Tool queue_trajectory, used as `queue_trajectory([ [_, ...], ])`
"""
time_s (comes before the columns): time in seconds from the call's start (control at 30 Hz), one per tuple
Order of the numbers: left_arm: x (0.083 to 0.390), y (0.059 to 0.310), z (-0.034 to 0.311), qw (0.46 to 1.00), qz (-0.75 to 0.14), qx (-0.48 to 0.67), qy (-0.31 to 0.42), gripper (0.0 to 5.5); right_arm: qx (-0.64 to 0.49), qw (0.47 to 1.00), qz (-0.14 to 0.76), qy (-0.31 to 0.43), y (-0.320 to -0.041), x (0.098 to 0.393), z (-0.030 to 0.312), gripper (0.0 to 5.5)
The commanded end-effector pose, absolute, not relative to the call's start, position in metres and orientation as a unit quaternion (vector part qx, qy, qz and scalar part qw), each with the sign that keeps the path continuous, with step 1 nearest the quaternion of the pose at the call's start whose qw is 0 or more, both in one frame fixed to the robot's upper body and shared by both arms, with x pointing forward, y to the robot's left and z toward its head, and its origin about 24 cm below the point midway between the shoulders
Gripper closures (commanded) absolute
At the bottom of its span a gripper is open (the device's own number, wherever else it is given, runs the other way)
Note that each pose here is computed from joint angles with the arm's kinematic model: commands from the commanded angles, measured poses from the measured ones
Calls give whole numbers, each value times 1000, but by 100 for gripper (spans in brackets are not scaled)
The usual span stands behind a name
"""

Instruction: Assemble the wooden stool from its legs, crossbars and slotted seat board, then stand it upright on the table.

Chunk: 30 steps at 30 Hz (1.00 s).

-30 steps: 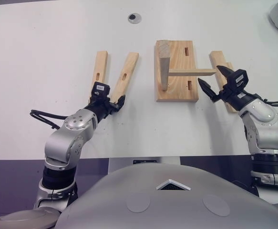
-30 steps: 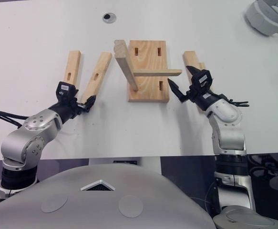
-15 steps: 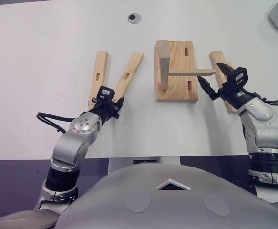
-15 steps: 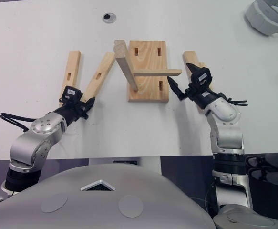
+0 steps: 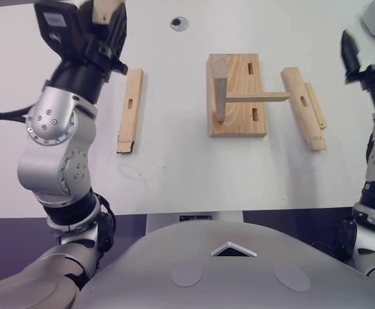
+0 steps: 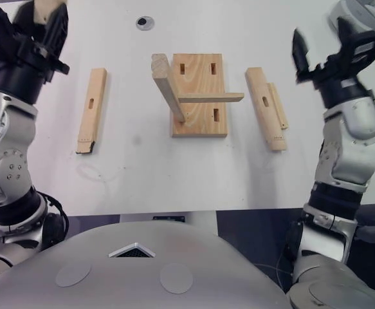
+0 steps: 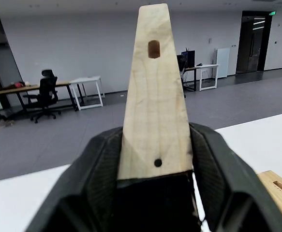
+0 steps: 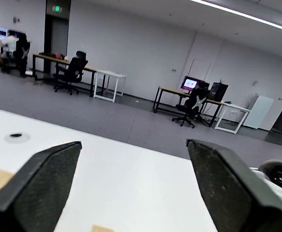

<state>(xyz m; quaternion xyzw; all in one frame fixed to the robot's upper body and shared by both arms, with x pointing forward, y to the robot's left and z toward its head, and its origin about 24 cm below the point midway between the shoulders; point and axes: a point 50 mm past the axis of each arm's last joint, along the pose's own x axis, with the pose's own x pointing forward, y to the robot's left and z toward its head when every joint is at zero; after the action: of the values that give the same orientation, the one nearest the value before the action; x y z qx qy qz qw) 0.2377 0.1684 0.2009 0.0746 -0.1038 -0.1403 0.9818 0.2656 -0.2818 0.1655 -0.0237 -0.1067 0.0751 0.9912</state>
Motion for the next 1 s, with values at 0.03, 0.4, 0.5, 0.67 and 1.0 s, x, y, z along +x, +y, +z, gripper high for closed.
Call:
queue_trajectory([
  [0.03,243,151,231,944,-203,195,-174,342,132,955,186,-187,-250,270,230,146],
  [0.4,250,98,263,847,-297,316,-307,342,430,831,339,-97,-180,274,289,146],
  [0.5,246,92,264,844,-309,302,-318,342,464,811,346,-90,-184,270,288,146],
  [0.67,242,89,261,852,-332,255,-315,342,506,785,343,-98,-199,269,287,146],
  [1.0,237,89,252,857,-385,197,-280,343,474,781,392,-107,-192,254,291,146],
])
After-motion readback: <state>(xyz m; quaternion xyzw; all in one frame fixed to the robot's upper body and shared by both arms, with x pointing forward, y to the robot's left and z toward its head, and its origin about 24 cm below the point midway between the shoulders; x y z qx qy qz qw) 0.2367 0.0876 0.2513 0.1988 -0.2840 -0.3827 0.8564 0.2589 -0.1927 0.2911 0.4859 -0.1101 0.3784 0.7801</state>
